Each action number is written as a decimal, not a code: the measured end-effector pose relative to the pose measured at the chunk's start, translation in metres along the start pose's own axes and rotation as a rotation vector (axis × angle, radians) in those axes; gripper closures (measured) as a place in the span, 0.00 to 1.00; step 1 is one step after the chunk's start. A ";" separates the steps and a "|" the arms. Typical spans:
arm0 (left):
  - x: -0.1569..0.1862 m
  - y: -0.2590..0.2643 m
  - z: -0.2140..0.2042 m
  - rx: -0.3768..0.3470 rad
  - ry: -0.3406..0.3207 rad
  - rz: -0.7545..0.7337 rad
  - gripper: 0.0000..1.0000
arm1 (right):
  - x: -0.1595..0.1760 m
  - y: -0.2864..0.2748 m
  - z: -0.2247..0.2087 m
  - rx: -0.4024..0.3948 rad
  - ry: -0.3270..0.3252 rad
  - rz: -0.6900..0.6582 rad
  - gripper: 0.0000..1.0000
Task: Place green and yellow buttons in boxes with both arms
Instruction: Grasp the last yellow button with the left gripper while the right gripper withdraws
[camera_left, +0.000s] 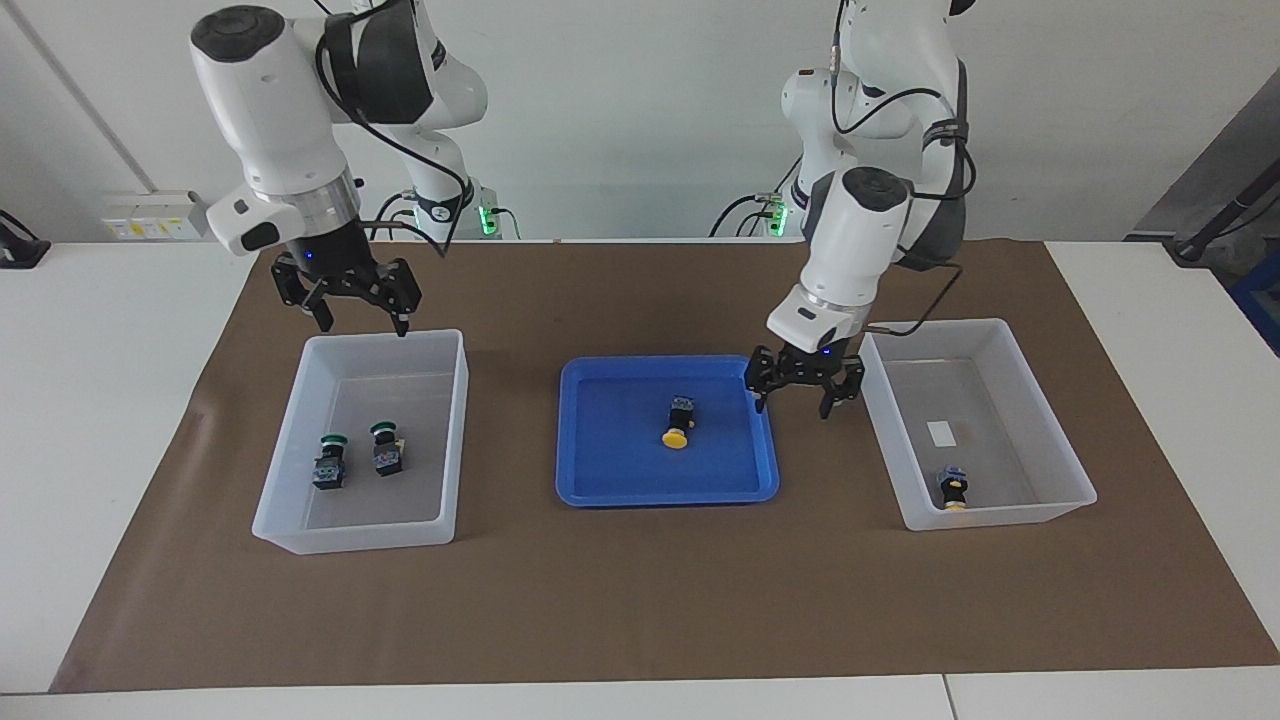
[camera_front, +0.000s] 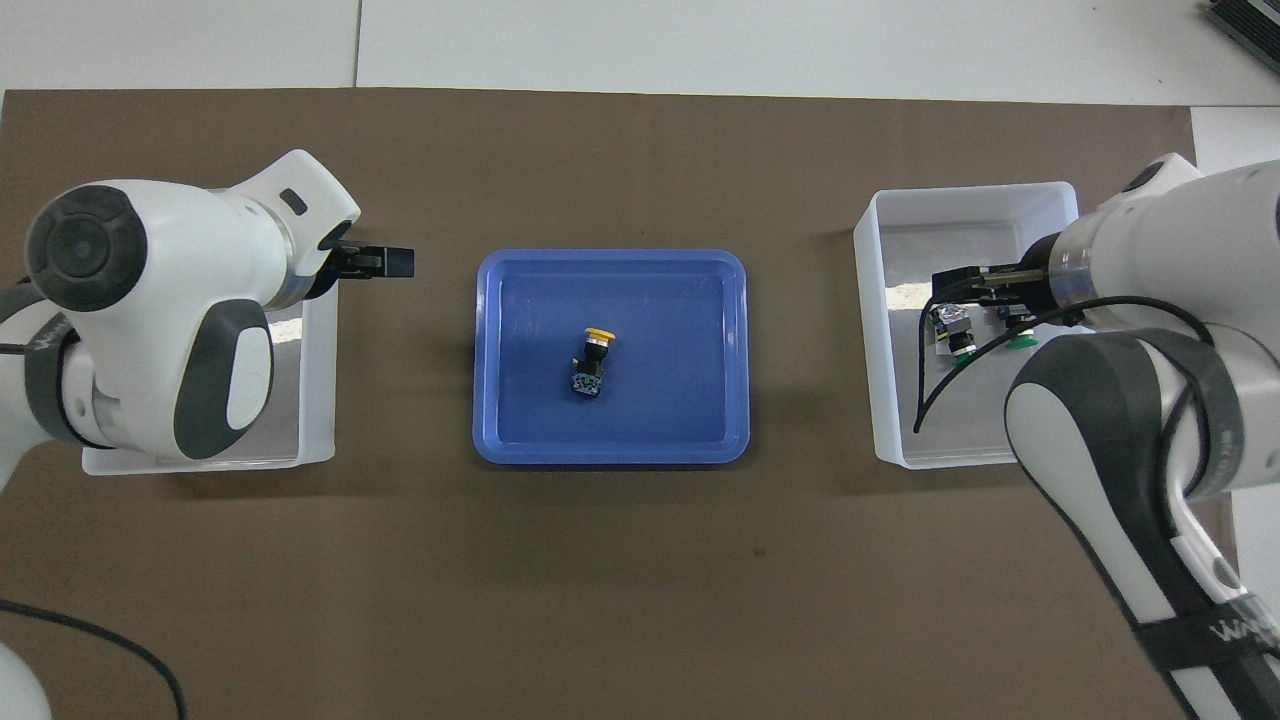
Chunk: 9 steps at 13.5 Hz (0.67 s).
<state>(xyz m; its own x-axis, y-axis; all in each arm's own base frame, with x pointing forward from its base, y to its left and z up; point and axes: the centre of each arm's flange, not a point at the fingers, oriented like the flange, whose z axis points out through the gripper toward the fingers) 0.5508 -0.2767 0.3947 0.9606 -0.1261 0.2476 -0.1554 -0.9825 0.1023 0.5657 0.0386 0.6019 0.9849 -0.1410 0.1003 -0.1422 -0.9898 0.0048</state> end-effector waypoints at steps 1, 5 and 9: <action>-0.016 0.024 0.020 -0.007 -0.018 0.019 0.00 | 0.000 0.014 -0.016 -0.004 -0.011 0.016 0.00; -0.060 0.075 0.081 -0.019 -0.063 0.014 0.00 | -0.003 0.076 -0.027 -0.021 -0.083 0.043 0.00; -0.065 0.086 0.094 -0.033 -0.045 0.001 0.26 | -0.004 0.088 -0.031 -0.022 -0.086 0.057 0.00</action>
<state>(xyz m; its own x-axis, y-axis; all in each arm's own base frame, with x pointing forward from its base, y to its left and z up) 0.4967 -0.3658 0.2967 0.9697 -0.1336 0.2044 -0.1630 -0.9774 0.1345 0.5463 -0.0474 0.6328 0.9799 -0.1990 0.0149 -0.1993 -0.9797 0.0231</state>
